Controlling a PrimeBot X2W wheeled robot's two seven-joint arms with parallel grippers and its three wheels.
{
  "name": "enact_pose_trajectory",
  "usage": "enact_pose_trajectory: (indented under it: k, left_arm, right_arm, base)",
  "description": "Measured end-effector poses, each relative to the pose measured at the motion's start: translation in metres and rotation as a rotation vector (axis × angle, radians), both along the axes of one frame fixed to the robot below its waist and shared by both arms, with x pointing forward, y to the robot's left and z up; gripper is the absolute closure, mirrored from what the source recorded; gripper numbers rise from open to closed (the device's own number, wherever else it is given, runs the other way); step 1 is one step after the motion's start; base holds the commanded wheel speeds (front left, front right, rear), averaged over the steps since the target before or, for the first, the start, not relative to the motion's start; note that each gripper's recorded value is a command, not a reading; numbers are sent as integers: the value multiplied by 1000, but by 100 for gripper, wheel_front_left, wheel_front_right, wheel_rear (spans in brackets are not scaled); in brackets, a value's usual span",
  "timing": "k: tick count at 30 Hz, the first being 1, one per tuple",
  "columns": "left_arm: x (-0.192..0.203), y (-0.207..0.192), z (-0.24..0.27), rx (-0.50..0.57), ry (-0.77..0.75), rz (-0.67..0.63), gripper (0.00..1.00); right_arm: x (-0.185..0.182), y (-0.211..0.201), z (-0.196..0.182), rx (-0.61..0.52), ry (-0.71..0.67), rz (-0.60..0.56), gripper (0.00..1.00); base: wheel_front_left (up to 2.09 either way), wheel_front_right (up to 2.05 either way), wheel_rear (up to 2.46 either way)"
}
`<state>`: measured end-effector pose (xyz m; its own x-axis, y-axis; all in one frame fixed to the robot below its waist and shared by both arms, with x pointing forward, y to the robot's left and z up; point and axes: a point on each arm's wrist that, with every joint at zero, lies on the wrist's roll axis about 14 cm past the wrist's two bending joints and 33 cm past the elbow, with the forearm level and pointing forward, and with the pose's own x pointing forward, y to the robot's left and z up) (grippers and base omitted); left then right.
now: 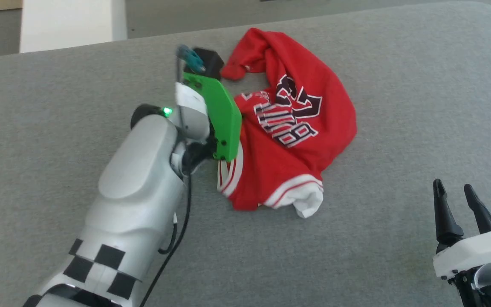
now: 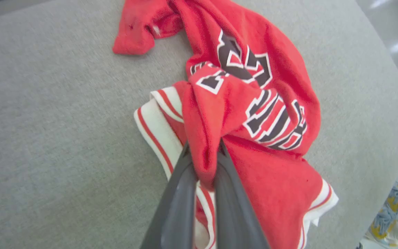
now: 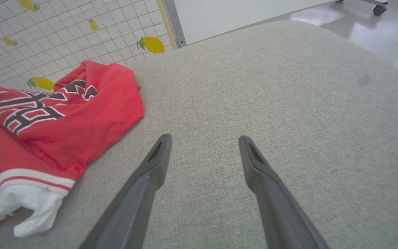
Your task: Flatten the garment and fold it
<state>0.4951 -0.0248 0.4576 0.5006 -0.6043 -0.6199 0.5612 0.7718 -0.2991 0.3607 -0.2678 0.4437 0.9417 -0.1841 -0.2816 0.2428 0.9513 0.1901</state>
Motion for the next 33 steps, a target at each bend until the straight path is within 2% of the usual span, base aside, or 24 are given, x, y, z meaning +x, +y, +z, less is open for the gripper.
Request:
enact_pose_trajectory:
  k: [4,8,12,16,17,18,19,21,24,28,29,33]
  left_arm:
    - [19,31,32,-90,-100,146,100]
    - [16,100,33,-80,-120,355,100]
    - [-29,176,-10,-43,6,589,100]
    - [-90,210,-53,-48,162,733,100]
    - [-101,210,-57,-71,188,750,85]
    - [-109,210,-58,-101,197,770,16]
    - [-112,210,-55,-128,186,785,0]
    - [-106,217,-36,-190,98,832,0]
    - [-88,241,10,-228,-170,883,0]
    - [-84,274,55,-170,-521,932,0]
    - [-92,282,60,-126,-641,936,0]
    - [-111,286,51,-92,-733,961,0]
  right_arm:
    - [10,16,-1,12,4,54,0]
    - [22,40,2,31,-5,127,0]
    - [32,69,6,52,-20,212,0]
    - [40,96,13,63,-39,289,0]
    - [41,101,14,66,-40,304,0]
    - [43,107,16,68,-43,323,0]
    - [44,113,16,69,-41,341,0]
    - [45,123,17,68,-39,370,0]
    - [47,138,17,50,-20,423,0]
    - [52,165,20,29,5,512,0]
    - [56,183,23,18,21,569,0]
    - [62,216,22,-22,65,678,0]
  base:
    - [0,0,0]
    - [0,0,0]
    - [0,0,0]
    - [0,0,0]
    - [0,0,0]
    - [0,0,0]
    - [0,0,0]
    - [0,0,0]
    - [0,0,0]
    - [0,0,0]
    - [0,0,0]
    - [0,0,0]
